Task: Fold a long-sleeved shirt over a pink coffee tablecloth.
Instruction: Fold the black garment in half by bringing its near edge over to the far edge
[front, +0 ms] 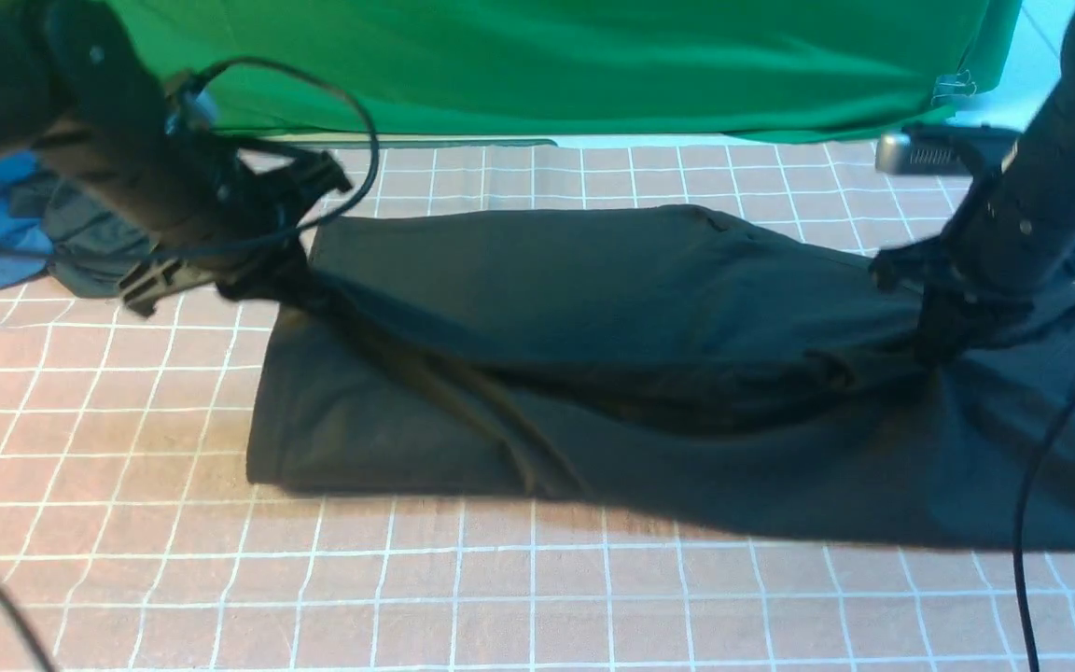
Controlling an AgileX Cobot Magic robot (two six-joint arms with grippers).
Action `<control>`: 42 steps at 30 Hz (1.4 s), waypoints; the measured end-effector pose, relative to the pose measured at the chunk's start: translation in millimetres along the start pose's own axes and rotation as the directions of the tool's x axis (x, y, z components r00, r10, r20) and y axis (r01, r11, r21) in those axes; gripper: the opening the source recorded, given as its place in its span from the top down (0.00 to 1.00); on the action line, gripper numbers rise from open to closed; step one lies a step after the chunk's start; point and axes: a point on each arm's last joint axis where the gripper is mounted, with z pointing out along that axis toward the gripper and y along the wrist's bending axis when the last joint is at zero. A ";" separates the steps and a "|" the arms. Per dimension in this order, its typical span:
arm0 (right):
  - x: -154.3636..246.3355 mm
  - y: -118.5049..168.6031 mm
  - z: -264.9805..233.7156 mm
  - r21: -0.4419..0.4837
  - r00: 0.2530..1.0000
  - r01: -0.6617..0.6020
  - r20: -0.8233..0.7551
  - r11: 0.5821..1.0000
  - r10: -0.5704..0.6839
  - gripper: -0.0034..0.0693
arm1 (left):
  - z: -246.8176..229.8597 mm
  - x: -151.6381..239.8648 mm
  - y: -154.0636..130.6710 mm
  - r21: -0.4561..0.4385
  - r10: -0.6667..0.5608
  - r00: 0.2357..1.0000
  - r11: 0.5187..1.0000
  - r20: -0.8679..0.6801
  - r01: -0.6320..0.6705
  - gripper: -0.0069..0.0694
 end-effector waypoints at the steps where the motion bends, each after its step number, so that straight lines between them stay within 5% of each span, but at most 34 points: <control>1: -6.5 -2.1 1.7 0.000 1.000 -0.001 0.003 1.000 0.001 0.88 | 2.6 -6.3 -4.4 0.008 -0.002 1.000 1.000 0.005 0.002 0.85; 12: -71.9 -10.1 15.9 0.000 0.996 0.006 0.087 1.000 -0.006 0.88 | 20.7 -57.2 -39.8 0.062 0.007 0.999 0.998 0.048 -0.010 0.85; 20: -95.5 -14.4 47.9 0.002 0.995 0.009 0.104 1.000 -0.009 0.88 | 69.1 -64.5 -25.1 -0.085 0.008 1.000 0.996 0.012 -0.007 0.85; 28: -105.5 -15.1 51.0 0.004 0.980 0.008 0.198 1.000 -0.009 0.88 | 70.1 -68.7 -23.0 -0.109 0.014 0.998 0.994 0.054 -0.008 0.85; 32: -107.8 -15.3 50.2 0.006 0.975 0.008 0.223 1.000 -0.009 0.77 | 74.9 -68.7 -22.6 -0.105 0.018 0.999 0.994 0.051 -0.012 0.85; 39: -114.3 -14.1 37.5 0.019 0.962 0.031 0.271 0.999 -0.035 0.35 | 79.5 -68.7 -23.5 -0.086 0.006 0.999 0.996 0.052 -0.002 0.85; 42: -113.0 -8.4 20.4 0.025 0.967 0.085 0.239 0.996 -0.089 0.36 | 79.6 -68.3 -24.3 -0.078 0.007 0.999 0.997 0.047 -0.004 0.85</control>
